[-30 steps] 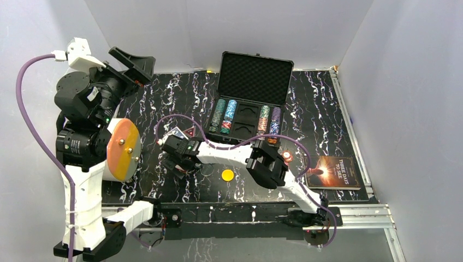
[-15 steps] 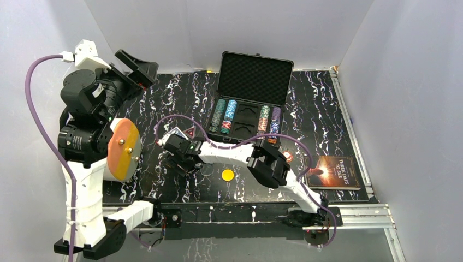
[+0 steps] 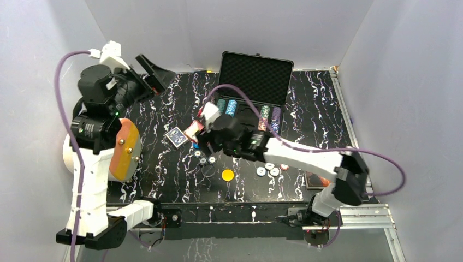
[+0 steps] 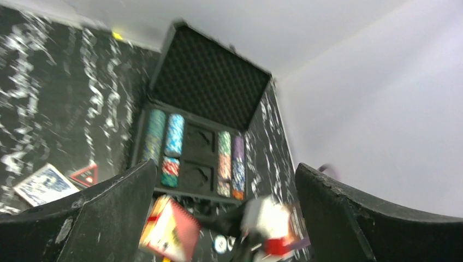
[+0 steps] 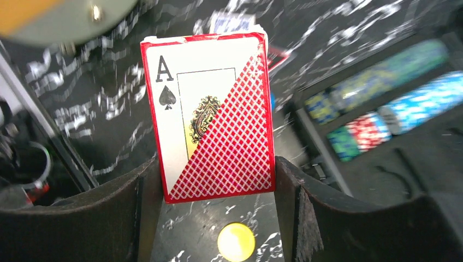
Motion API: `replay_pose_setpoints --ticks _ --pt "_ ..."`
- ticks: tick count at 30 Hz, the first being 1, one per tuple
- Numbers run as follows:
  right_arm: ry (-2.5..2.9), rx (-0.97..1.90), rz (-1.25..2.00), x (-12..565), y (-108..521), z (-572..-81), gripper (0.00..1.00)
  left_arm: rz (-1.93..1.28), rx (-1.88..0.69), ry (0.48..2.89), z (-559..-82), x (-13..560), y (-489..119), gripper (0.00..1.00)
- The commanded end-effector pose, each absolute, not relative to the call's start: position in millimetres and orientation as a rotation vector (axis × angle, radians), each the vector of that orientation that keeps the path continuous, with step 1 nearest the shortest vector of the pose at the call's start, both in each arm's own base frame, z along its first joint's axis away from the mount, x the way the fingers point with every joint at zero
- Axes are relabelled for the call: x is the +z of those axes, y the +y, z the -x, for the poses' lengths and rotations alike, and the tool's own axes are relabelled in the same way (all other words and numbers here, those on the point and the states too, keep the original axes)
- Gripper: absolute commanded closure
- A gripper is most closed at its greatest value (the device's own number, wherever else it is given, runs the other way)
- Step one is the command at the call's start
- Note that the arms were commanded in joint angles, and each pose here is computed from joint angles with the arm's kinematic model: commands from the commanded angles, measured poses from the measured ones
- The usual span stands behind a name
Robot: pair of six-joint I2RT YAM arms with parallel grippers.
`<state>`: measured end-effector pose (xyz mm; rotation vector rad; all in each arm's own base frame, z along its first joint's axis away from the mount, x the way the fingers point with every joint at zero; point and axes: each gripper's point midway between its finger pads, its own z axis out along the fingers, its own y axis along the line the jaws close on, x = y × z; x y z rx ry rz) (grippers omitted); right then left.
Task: Pack up texas hold em set
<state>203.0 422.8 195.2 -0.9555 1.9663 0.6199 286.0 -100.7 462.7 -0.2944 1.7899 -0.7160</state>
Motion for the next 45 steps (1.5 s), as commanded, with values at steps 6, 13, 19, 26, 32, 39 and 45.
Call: replay_pose_setpoints --ticks 6,13,19,26,32,39,45 --pt "1.764 0.715 0.607 296 350 -253 0.38 0.051 -1.318 2.035 -275 408 -188 0.02" --pt "1.669 0.774 0.687 325 340 -240 0.38 0.074 -1.588 2.124 -262 375 -211 0.08" --pt "1.655 0.808 0.769 323 348 -231 0.38 0.144 -1.649 2.224 -250 348 -226 0.22" --pt "1.67 0.804 0.854 312 353 -228 0.38 0.192 -1.688 2.287 -241 329 -237 0.51" --pt "1.677 0.815 0.888 309 357 -225 0.38 0.198 -1.683 2.318 -236 315 -237 0.67" --pt "1.729 0.822 0.868 302 355 -223 0.11 0.139 -1.62 2.268 -245 320 -237 1.0" --pt "1.791 0.781 0.721 304 332 -228 0.02 0.198 -1.41 2.147 -278 321 -224 1.0"
